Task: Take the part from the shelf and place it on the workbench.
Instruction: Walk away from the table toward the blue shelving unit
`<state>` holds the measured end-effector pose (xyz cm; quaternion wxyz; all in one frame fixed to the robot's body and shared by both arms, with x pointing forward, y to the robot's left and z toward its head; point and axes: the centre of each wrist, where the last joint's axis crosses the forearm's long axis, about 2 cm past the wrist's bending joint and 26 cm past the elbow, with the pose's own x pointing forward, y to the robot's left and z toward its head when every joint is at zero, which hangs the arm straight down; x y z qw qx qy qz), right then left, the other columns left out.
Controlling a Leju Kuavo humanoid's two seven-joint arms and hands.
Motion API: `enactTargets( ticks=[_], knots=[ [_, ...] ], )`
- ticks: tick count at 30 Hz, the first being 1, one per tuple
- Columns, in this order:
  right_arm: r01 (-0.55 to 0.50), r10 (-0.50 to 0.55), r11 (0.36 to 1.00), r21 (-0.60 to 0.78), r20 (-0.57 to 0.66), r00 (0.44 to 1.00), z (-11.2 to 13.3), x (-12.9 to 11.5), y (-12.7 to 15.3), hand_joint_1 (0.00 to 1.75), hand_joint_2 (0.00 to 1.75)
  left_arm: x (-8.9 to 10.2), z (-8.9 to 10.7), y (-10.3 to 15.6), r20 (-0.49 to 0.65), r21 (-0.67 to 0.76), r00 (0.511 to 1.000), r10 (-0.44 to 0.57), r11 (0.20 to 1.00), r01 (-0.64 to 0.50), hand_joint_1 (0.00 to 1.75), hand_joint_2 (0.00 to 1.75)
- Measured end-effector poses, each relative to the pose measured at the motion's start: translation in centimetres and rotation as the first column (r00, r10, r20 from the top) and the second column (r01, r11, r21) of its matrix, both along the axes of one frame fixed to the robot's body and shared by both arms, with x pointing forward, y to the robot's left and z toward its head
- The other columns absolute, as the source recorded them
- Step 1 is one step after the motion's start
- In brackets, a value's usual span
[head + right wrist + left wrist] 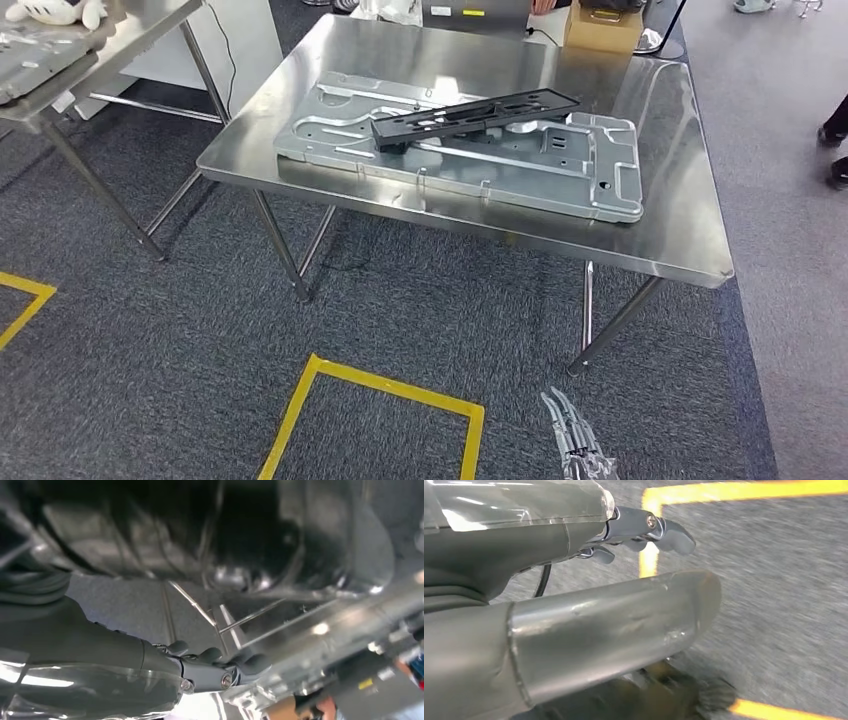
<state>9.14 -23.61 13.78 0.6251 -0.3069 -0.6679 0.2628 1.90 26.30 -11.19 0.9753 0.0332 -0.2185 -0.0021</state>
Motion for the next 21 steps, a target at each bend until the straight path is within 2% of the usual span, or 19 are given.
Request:
enactTargets(
  ticks=[3,5,8,16,21],
  knots=[
    [0.197,-0.205,0.979,-0.06,-0.167,0.965,-4.4,-0.8,-3.1,0.0,0.0,-0.3,0.0,0.1,-0.012,0.006,1.0,0.005,1.0,-0.005,0.0,0.0],
    [0.333,-0.349,0.937,-0.106,-0.3,0.888,-7.5,-2.4,-4.8,0.0,0.0,-0.4,0.0,0.1,-0.016,0.006,1.0,0.006,1.0,-0.005,0.0,0.0],
    [0.446,-0.463,0.883,-0.149,-0.442,0.769,-10.7,-4.8,-5.8,0.0,0.0,-0.3,0.0,0.0,-0.015,0.005,1.0,0.004,1.0,-0.004,0.0,0.0],
    [0.549,-0.529,0.819,-0.168,-0.592,0.608,-13.6,-7.6,-5.2,0.0,0.0,0.2,0.0,0.2,-0.006,0.009,1.0,0.004,1.0,-0.004,0.0,0.0],
    [0.644,-0.517,0.752,-0.143,-0.735,0.44,-15.7,-8.4,-4.4,0.0,0.0,0.2,0.0,0.2,-0.003,0.01,1.0,0.003,1.0,-0.003,0.0,0.0]
  ],
)
